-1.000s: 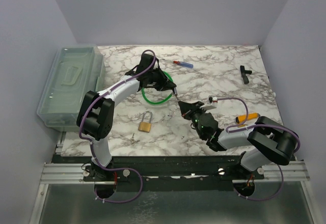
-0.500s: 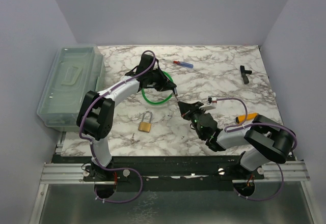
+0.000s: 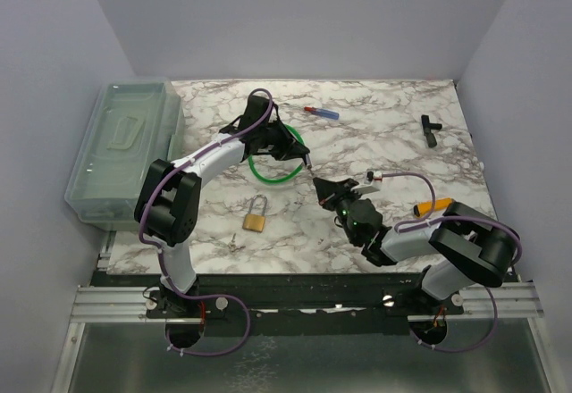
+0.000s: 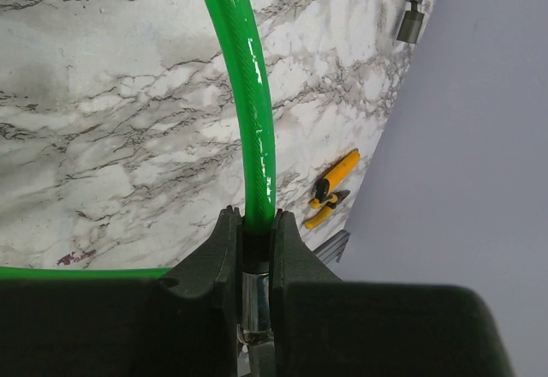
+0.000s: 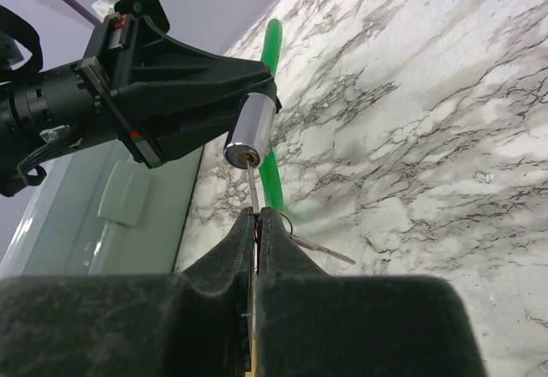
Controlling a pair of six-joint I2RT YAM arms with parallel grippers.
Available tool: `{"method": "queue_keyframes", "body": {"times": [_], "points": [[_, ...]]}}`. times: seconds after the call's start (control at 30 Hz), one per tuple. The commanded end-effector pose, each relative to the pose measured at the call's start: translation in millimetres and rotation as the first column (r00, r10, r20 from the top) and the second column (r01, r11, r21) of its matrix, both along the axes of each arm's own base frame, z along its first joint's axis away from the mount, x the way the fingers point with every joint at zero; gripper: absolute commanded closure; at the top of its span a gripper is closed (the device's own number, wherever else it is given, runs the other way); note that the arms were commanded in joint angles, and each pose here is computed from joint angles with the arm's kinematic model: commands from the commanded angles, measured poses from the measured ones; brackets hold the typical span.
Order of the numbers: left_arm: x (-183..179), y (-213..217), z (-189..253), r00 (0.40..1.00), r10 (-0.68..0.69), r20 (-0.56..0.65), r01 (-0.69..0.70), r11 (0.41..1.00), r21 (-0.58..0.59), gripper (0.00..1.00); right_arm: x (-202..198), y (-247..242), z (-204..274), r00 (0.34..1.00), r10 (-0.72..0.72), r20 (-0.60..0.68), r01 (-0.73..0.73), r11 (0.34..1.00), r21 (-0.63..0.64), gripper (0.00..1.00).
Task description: Unlock with the key
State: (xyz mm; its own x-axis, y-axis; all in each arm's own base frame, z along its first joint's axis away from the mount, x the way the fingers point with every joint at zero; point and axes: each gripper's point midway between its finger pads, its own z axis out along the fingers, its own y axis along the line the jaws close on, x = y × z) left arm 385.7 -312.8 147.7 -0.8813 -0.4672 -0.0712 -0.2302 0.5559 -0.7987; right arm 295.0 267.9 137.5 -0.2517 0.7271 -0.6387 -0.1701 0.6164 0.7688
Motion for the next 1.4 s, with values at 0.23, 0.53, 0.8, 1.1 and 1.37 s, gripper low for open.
{"method": "queue_keyframes", "body": {"times": [0.23,0.53,0.8,1.1,1.37], "points": [[-3.0,0.9,-4.5,1.0,-0.001,-0.03,0.001,1.0,-0.014,1.0,5.5,-14.0,13.7,0.997,-0.068,0.039,0.068,0.998,0.014,1.0],[-3.0,0.9,-5.7,0.999,-0.002,-0.035,0.002,1.0,-0.015,1.0,6.9,-6.8,9.5,0.998,-0.049,0.028,0.049,0.999,0.013,1.0],[-1.6,2.4,-4.7,0.999,0.002,-0.033,-0.002,1.0,-0.016,1.0,6.0,-7.2,3.7,0.999,-0.046,0.011,0.046,0.999,0.009,1.0],[-2.1,2.2,-4.2,0.999,0.001,-0.035,-0.002,1.0,-0.02,1.0,10.3,-8.1,6.0,0.998,-0.058,0.019,0.058,0.998,0.008,1.0],[-2.5,1.6,-4.5,0.999,-0.004,-0.038,0.003,1.0,-0.024,1.0,15.9,-3.1,10.4,0.998,-0.053,0.037,0.053,0.999,0.008,1.0]]}}
